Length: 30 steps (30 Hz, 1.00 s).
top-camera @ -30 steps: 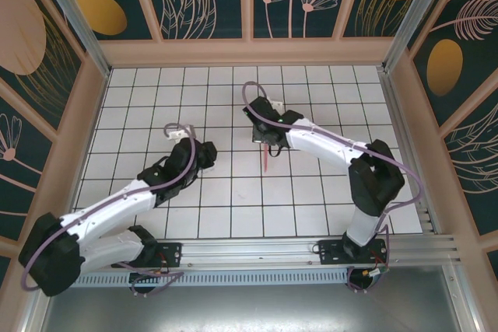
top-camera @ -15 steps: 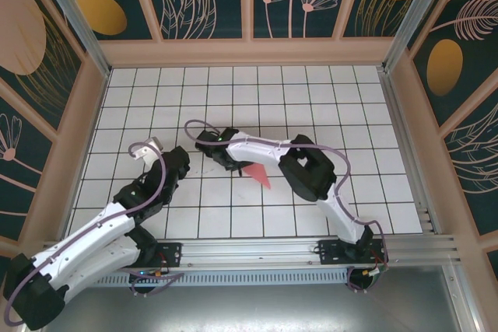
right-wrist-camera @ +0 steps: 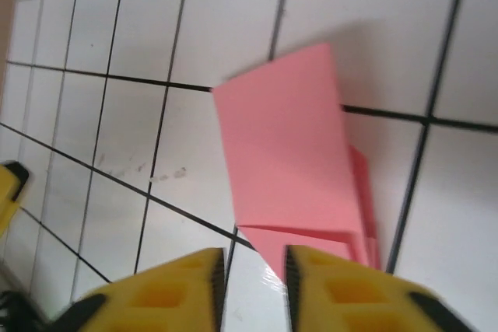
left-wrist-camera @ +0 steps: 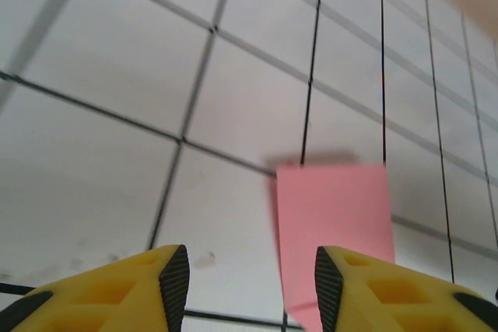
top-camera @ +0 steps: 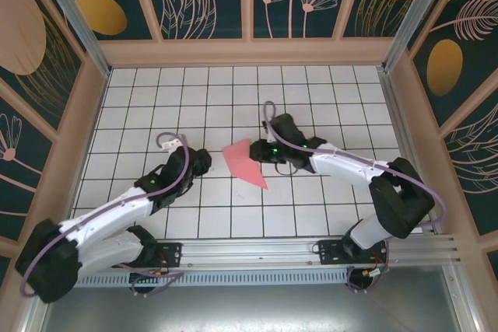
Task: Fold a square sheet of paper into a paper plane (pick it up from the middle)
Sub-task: Turn over the paper at the center of the table.
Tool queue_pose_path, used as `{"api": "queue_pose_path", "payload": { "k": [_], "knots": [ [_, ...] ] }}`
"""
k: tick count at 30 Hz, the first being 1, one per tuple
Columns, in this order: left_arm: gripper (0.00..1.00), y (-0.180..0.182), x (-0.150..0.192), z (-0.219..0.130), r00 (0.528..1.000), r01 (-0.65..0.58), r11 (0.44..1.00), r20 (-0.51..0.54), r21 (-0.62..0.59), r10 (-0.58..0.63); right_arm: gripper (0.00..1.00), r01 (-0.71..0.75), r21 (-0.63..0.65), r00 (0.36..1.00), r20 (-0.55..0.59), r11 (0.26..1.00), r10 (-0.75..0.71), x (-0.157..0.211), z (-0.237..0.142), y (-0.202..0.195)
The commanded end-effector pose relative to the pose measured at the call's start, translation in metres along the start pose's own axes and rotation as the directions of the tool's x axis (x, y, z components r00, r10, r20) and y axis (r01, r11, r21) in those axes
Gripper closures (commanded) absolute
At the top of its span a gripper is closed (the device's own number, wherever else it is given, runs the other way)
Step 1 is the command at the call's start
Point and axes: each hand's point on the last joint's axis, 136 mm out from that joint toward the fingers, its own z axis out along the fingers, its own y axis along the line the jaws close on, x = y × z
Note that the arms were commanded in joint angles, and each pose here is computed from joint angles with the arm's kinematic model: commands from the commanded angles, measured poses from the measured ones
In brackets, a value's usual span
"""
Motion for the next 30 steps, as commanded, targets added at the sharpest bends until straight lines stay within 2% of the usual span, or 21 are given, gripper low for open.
{"api": "queue_pose_path", "payload": {
  "k": [1,4,6,15,23,30],
  "knots": [
    [0.51,-0.046,0.018,0.014,0.990,0.007,0.985,-0.143,0.170,0.018,0.81,-0.009,-0.250,0.997,-0.081,0.968,-0.012,0.023,0.002,0.025],
    [0.51,-0.045,0.033,0.032,0.975,0.025,0.991,-0.222,0.129,0.004,0.88,-0.024,-0.250,0.993,-0.115,0.968,-0.006,0.030,0.009,0.014],
    [0.49,-0.046,0.038,0.038,0.969,0.044,0.991,-0.247,0.128,-0.011,0.90,-0.031,-0.250,0.992,-0.130,0.968,-0.002,0.031,0.015,0.010],
    [0.43,-0.047,0.055,0.054,0.947,0.103,0.988,-0.317,0.112,-0.063,0.90,-0.109,-0.174,0.982,-0.172,0.979,0.079,0.033,0.042,-0.037],
    [0.34,-0.052,0.062,0.064,0.936,0.124,0.985,-0.344,0.122,-0.075,0.90,-0.244,-0.159,0.952,-0.228,0.957,0.205,0.062,0.051,-0.066],
    [0.34,-0.059,0.064,0.072,0.931,0.148,0.979,-0.353,0.142,-0.090,0.90,-0.328,-0.112,0.931,-0.210,0.938,0.300,0.063,0.051,-0.087]
  ]
}}
